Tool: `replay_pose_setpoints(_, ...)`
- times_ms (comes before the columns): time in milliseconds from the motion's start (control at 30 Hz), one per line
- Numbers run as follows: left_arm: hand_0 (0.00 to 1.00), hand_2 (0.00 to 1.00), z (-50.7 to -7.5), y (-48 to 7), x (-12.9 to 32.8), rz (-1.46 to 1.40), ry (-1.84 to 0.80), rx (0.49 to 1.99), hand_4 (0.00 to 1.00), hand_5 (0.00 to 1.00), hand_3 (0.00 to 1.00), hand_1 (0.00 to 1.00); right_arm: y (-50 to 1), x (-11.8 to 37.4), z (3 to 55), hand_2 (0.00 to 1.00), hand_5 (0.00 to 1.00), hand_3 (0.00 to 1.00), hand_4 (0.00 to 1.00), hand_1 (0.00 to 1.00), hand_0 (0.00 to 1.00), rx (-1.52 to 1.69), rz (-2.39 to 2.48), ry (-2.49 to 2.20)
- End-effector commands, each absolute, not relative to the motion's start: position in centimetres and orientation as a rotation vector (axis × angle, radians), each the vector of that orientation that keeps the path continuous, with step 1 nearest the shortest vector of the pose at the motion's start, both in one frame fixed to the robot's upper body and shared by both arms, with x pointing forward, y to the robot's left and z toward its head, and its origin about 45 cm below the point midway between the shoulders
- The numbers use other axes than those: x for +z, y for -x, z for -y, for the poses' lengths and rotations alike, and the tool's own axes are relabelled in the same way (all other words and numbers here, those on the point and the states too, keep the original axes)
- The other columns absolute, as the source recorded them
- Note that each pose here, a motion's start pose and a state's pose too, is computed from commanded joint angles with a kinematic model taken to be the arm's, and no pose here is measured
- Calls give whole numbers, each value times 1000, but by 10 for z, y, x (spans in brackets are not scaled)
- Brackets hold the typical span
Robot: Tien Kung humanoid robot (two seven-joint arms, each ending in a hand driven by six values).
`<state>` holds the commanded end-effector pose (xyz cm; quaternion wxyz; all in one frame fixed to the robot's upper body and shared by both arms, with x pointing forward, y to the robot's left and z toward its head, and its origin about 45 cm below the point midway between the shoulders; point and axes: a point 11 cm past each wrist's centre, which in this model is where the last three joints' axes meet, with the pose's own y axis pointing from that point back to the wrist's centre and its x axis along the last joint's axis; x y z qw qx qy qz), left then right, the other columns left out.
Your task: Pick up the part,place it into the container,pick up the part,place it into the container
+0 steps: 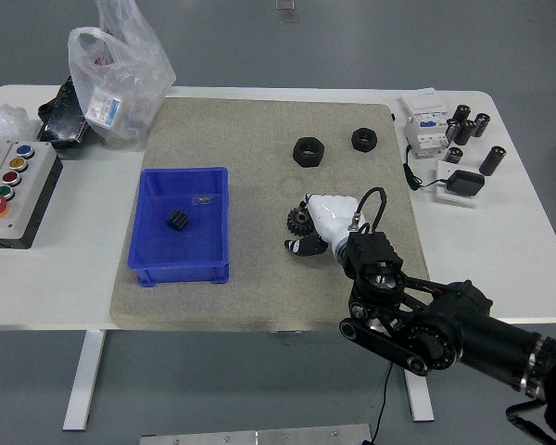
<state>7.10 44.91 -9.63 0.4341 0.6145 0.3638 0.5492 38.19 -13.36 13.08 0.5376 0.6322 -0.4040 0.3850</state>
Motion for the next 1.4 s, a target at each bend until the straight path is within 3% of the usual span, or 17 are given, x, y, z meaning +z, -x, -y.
replay_pose_setpoints(33,614,559,-450,-71,-96,-906,-1530,1369,493,495,607,561,-381,129,133,321,126,447,261,363,201,917,959,-1505)
replay_pose_setpoints(200,614,559,-451,-70,-96,-906,-1530,1373,493,495,607,561,-379,129,131,321,126,447,261,363,201,937,971,-1504)
replay_pose_setpoints(233,615,559,-451,-70,-96,-907,-1530,1374,489,495,607,561,-379,130,131,267,110,379,184,356,195,944,977,-1503)
replay_pose_setpoints(500,615,560,-453,-68,-95,-908,-1535,1377,490,501,608,562,-383,152,119,257,101,374,176,354,191,1053,1035,-1516)
replay_pose_setpoints(833,615,562,-453,-67,-96,-906,-1538,1371,496,511,610,562,-359,203,37,261,72,380,171,369,218,1206,1128,-1764)
replay_pose_setpoints(1000,615,562,-453,-67,-95,-907,-1535,1373,496,511,610,562,-349,198,24,261,72,380,171,369,218,1269,1051,-1799)
replay_pose_setpoints(1033,615,561,-454,-66,-95,-908,-1535,1375,497,515,612,562,-347,196,23,509,2,458,256,467,251,1281,1032,-1793)
replay_pose_setpoints(1200,615,561,-454,-62,-96,-916,-1543,1375,497,515,612,562,-346,190,23,509,2,458,256,467,251,1318,961,-1747)
replay_pose_setpoints(1233,609,562,-454,-61,-96,-919,-1545,1373,497,521,612,560,-347,188,24,852,209,855,391,675,323,1315,951,-1739)
replay_pose_setpoints(1400,609,562,-453,-62,-96,-922,-1545,1373,497,521,612,560,-348,188,25,852,209,855,391,675,323,1322,955,-1727)
